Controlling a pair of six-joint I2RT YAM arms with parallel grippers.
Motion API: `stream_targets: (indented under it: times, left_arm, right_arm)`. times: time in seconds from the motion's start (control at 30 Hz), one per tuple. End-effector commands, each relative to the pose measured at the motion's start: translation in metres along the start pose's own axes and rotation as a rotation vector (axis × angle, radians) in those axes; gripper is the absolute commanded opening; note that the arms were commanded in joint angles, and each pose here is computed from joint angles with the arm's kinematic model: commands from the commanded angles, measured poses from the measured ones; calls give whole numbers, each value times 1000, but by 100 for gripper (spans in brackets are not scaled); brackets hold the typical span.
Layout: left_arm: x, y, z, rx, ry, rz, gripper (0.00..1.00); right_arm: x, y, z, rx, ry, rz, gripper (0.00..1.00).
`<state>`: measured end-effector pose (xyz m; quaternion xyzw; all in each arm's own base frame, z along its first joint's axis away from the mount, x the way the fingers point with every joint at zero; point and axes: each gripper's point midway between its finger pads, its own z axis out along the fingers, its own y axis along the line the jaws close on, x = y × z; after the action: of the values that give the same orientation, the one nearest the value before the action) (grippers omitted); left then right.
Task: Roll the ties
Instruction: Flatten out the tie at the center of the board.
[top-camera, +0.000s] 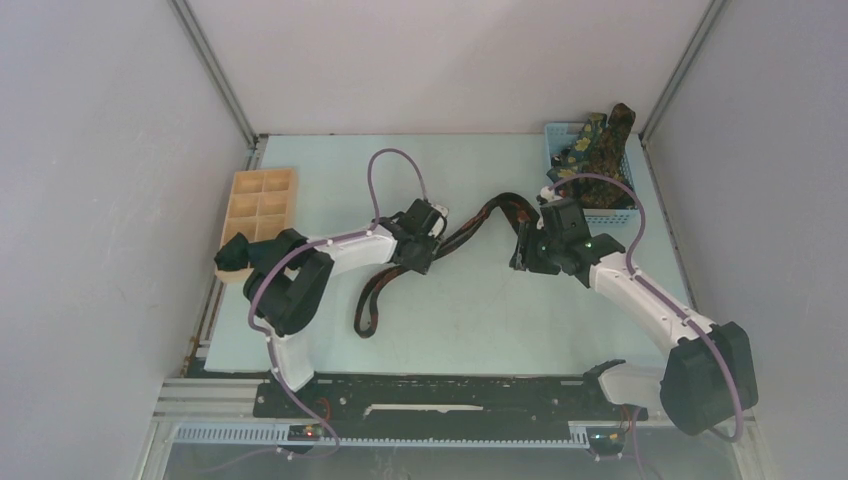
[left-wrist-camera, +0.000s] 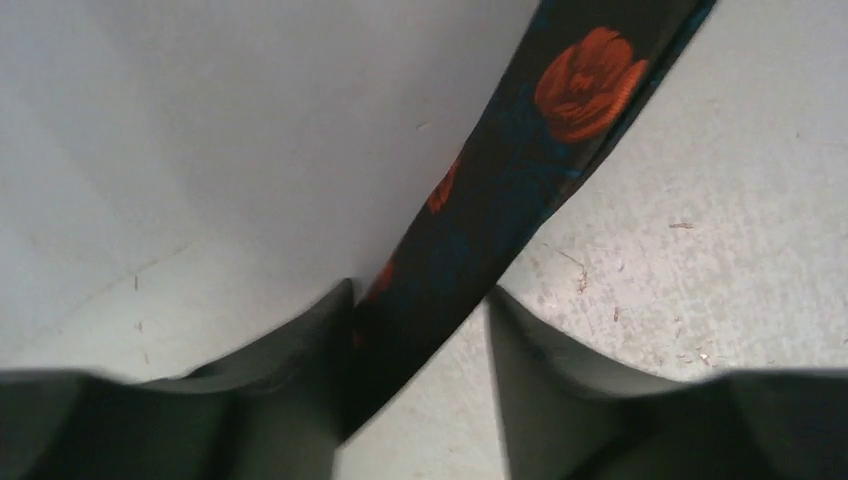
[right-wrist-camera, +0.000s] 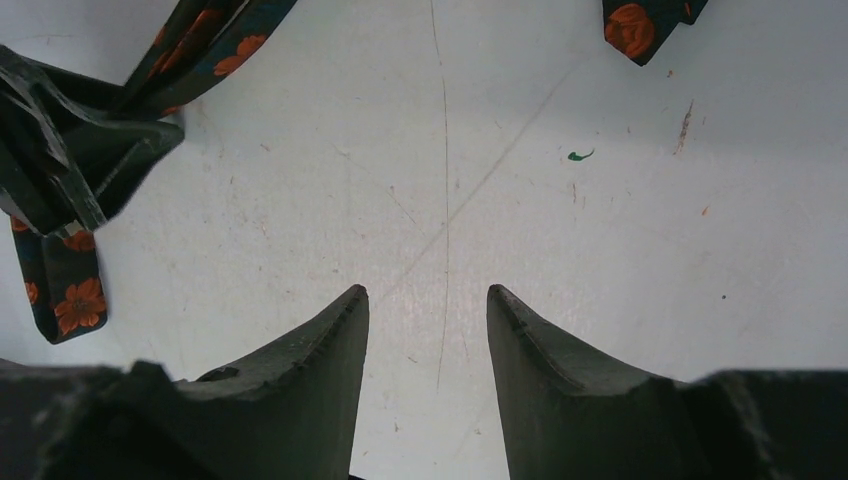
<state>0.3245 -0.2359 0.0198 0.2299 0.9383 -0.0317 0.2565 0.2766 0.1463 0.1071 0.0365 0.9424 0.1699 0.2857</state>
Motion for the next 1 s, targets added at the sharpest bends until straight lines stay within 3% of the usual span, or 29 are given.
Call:
stream_targets:
  times: [0.0,0.13,0.27,0.4,0.6,0.73,0.83,0.97]
  left_arm:
    - [-17,-10,1,58,-35,27,39]
    - [-13,-41,-3,226,-20,17,11]
    - [-18,-89,-35,551,-50,-52,1]
    - [-36,-103,-86,923,-153,-250,0]
    - [-42,-62,-85,1125,-119,-747,0]
    - [-50,-36,-91,1298,-173,-1032,0]
    - [-40,-23,-78,1305,-163,-1137,0]
    - [-34,-18,-74,1286,-163,-1160,0]
  right_arm:
    - [-3,5,-9,-31,-20,-14,50]
    - [-3,4,-7,-28,-15,-10,50]
    - [-2,6,-5,-34,-10,-3,50]
    - [-8,13,-3,-62,-20,10,50]
    - [-24,36,17,-81,13,11,49]
    - [-34,53,45,-73,49,3,48]
    - [-46,69,65,-92,55,-3,46]
    - [-79,87,95,-75,41,-21,44]
